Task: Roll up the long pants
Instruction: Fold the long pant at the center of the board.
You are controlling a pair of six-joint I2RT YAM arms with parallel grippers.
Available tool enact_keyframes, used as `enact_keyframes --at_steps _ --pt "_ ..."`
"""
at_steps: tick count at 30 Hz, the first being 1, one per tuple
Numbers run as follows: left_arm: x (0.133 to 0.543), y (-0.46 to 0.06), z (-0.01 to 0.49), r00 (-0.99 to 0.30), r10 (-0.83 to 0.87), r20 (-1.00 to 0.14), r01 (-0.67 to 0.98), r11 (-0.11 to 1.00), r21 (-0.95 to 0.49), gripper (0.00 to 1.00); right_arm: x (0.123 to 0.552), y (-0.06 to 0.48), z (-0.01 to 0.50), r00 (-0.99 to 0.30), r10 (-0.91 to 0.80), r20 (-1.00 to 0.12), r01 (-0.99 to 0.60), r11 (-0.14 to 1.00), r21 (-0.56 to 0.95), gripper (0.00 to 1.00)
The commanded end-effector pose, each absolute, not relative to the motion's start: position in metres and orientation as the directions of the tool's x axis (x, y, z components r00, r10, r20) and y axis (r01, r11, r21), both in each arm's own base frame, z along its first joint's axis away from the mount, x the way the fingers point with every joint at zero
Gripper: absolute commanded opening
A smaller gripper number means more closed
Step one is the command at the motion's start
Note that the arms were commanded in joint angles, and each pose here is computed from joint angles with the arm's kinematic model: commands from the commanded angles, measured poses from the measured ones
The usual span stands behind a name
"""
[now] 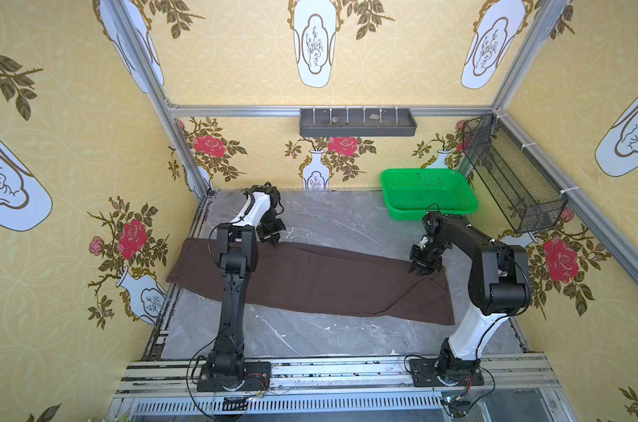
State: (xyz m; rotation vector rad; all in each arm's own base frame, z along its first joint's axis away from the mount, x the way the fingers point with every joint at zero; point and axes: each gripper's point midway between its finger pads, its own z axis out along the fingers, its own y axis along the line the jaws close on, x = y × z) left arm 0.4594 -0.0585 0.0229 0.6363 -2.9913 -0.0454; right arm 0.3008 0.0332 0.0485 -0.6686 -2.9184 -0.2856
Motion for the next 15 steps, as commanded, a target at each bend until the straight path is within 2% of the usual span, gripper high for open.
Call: enact_keyframes --at_steps 1,9,15 --pt "0.478 -0.061 0.028 -0.905 -0.424 0.016 -0.424 0.905 0.009 0.0 0.299 0.035 0.046 -0.895 0.411 0.175 0.437 0.885 0.157 0.29" --pt "0.499 -0.062 0.036 -0.885 -0.464 -0.026 -0.464 0.885 -0.035 0.0 0.301 0.038 0.043 -0.896 0.408 0.176 0.436 0.885 0.165 0.29" --pt "0.499 -0.064 0.02 -0.883 -0.469 -0.004 -0.468 0.883 -0.034 0.0 0.321 0.056 0.041 -0.896 0.415 0.156 0.441 0.872 0.212 0.29"
